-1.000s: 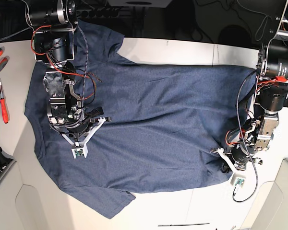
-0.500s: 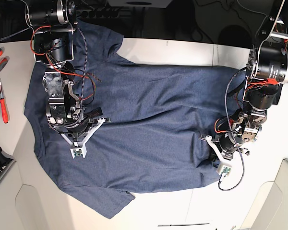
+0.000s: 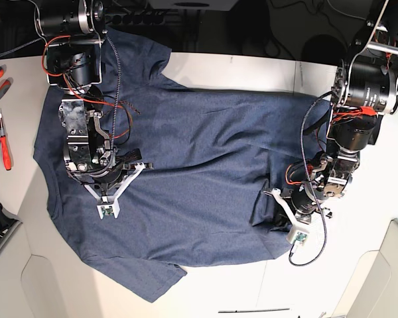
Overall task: Layout the t-shirt on the table in an organized manner, then fold the t-shirt properly
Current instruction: 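Pull the hem corner with the left gripper away from the right gripper, then release and reposition the left gripper along the shirt side edge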
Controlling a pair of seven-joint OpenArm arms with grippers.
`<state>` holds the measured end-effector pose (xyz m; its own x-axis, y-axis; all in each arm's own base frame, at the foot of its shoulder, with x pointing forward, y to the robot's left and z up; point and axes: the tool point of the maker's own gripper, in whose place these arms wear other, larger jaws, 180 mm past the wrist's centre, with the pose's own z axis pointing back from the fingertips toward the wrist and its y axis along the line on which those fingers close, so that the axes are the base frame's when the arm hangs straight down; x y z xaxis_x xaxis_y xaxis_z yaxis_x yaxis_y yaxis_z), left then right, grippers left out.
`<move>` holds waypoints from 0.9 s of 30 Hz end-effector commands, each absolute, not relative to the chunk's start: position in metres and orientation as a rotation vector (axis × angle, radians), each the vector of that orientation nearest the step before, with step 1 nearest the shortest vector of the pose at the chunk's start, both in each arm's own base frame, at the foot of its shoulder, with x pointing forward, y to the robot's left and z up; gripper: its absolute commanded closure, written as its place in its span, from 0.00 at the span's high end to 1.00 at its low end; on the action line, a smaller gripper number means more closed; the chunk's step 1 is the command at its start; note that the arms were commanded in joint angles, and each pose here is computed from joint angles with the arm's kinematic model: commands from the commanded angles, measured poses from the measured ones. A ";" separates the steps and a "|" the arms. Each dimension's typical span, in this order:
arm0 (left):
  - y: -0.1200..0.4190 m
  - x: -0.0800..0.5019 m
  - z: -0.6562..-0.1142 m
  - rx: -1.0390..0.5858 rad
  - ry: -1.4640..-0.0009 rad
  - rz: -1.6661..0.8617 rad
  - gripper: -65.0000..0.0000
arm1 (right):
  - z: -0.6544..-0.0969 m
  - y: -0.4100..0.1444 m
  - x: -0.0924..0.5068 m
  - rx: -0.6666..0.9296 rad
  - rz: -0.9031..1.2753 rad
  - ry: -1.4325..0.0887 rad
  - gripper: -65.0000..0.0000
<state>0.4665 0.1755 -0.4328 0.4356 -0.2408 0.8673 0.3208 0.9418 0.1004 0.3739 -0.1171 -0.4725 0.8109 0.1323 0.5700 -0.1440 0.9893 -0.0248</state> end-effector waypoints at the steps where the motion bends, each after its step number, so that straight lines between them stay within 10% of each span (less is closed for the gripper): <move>1: 0.176 0.476 -0.419 -0.078 -1.107 -0.358 0.14 | -0.477 -0.123 0.367 0.002 0.151 -0.555 0.00; 27: 0.286 0.453 -0.420 0.245 -1.110 -0.291 0.14 | -0.489 -0.123 0.352 0.003 0.151 -0.524 0.00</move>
